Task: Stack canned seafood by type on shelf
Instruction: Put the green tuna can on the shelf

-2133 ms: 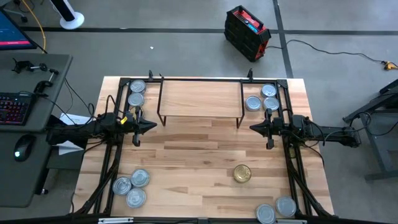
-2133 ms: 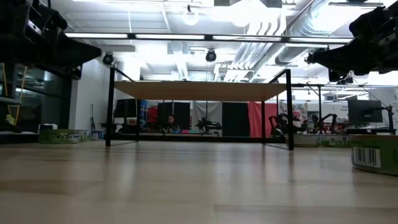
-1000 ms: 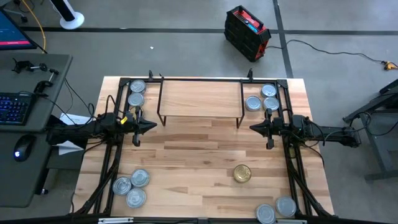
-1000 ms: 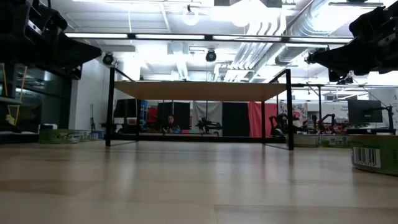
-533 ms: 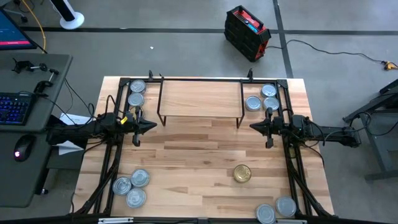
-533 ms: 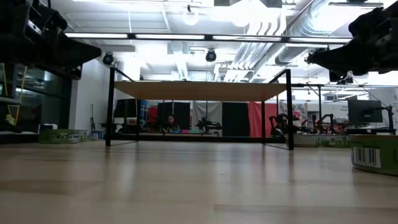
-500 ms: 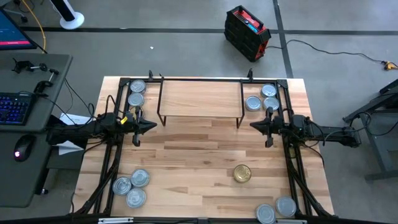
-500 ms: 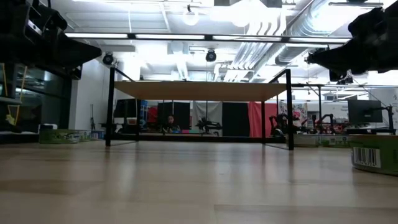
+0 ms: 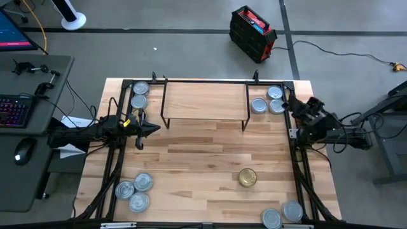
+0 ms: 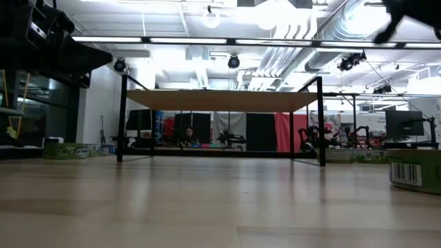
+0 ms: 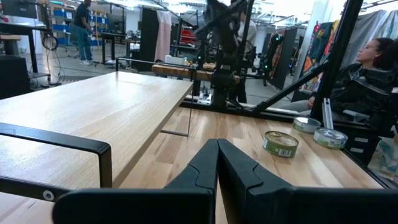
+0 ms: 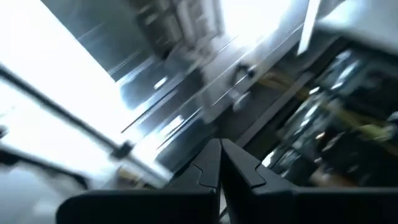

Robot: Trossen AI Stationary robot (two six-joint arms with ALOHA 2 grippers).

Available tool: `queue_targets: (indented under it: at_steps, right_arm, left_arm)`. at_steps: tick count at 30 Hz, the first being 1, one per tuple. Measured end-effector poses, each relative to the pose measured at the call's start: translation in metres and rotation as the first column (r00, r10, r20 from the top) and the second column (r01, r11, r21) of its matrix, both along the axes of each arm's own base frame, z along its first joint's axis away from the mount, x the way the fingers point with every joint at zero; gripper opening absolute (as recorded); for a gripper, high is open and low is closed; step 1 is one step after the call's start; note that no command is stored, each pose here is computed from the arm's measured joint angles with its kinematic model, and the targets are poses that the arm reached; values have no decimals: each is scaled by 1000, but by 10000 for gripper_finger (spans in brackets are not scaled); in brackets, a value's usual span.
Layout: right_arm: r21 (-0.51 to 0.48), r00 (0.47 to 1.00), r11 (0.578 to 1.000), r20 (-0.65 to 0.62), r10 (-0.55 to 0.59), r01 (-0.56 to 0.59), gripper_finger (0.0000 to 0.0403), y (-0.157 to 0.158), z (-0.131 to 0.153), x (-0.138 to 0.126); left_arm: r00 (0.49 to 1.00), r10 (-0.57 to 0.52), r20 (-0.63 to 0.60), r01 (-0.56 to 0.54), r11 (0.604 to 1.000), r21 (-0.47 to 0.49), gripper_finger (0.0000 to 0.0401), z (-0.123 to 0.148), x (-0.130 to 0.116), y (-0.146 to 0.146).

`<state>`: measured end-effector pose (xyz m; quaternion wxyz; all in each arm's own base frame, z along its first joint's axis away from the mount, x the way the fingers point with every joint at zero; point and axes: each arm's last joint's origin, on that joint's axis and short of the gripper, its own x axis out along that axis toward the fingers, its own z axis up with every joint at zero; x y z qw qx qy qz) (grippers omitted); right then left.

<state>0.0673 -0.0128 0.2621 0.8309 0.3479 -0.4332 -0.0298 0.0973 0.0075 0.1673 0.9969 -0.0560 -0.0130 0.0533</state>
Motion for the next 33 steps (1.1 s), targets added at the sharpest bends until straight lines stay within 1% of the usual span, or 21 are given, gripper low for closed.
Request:
queue_targets:
  at_steps: [2,4,5,7,8,9,10,12,14,15,16,17,18,20,21,22,23,25,27,30,33]
  right_arm:
    - [-78,996,994,-58,70,-75,0,3,22,5]
    - [-152,965,971,-215,150,-184,0,6,44,18]
    - [-153,930,956,-311,195,-252,0,8,55,26]
    - [-65,803,919,-513,303,-388,0,11,71,46]
    - [4,713,894,-602,359,-448,0,13,77,57]
    - [86,603,860,-678,421,-503,0,17,81,68]
    - [171,482,817,-734,479,-551,0,21,83,81]
    - [350,206,716,-799,565,-604,0,36,80,106]
    - [509,-69,627,-805,589,-590,0,56,68,128]
    - [579,-198,593,-788,583,-560,0,67,60,137]
    - [635,-310,566,-763,568,-526,0,79,52,144]
    - [683,-404,540,-729,553,-493,0,91,43,150]
    - [723,-484,513,-691,538,-463,0,104,34,156]
    - [797,-620,458,-599,508,-394,0,129,14,163]
    - [820,-666,446,-559,493,-359,0,141,3,167]
    - [840,-697,431,-524,489,-329,0,150,-7,171]
    - [856,-723,428,-488,489,-289,0,157,-17,175]
    - [870,-765,454,-422,486,-191,0,166,-36,180]
    - [866,-784,482,-389,483,-133,0,171,-51,185]
    - [819,-765,569,-413,495,-74,0,170,-66,191]
    - [727,-722,686,-491,487,-31,0,161,-75,196]
  left_arm:
    - [1000,0,-1,0,1000,0,1,0,0,0]
    - [1000,0,0,0,1000,0,1,0,0,0]
    - [1000,0,0,0,1000,0,1,0,0,0]
    - [1000,0,0,0,1000,0,1,0,0,0]
    - [1000,0,0,0,1000,0,1,0,0,0]
    - [1000,0,0,0,1000,0,1,0,0,0]
    - [1000,0,0,0,1000,0,1,0,0,0]
    - [1000,0,0,0,1000,0,1,0,0,0]
    - [1000,0,-1,0,1000,0,1,0,0,0]
    - [1000,0,0,0,1000,0,1,0,0,0]
    - [1000,0,0,0,1000,0,1,0,0,0]
    - [1000,0,0,0,1000,0,1,0,0,0]
    - [1000,0,0,0,1000,0,1,0,0,0]
    - [1000,0,0,0,1000,0,1,0,0,0]
    - [1000,0,0,0,1000,0,1,0,0,0]
    - [1000,0,0,0,1000,0,1,0,0,0]
    - [1000,0,-1,0,1000,0,1,0,0,0]
    - [1000,0,0,0,1000,0,1,0,0,0]
    - [1000,0,-1,0,1000,0,1,0,0,0]
    - [1000,0,-1,0,1000,0,1,0,0,0]
    - [1000,1,17,-1,1000,11,1,2,0,0]
